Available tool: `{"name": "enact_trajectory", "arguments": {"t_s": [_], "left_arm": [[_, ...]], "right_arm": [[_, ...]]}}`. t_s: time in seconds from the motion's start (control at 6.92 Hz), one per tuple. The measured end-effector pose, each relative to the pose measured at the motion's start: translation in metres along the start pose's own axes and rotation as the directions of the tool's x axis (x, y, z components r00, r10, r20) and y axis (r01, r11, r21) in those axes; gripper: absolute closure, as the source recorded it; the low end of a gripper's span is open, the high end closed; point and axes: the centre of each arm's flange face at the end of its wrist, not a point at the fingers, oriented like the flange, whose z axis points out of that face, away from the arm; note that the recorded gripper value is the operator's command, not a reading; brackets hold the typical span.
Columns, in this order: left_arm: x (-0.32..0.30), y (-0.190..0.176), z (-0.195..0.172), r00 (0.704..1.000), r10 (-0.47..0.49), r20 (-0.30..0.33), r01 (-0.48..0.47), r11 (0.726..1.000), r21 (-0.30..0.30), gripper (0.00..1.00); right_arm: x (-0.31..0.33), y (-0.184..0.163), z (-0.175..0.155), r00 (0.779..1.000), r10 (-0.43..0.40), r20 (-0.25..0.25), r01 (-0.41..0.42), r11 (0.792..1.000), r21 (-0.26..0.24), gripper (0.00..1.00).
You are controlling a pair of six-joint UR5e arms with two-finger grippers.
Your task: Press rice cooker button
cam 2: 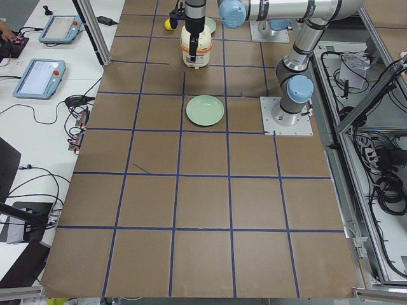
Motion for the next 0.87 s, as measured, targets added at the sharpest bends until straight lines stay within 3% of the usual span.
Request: {"name": "enact_trajectory", "arguments": {"t_s": [0.87], "left_arm": [[0.0000, 0.0000, 0.0000, 1.000, 0.000, 0.000, 0.000, 1.000, 0.000, 0.00]], "right_arm": [[-0.0010, 0.0002, 0.0023, 1.000, -0.002, 0.002, 0.002, 1.000, -0.001, 0.00]]}}
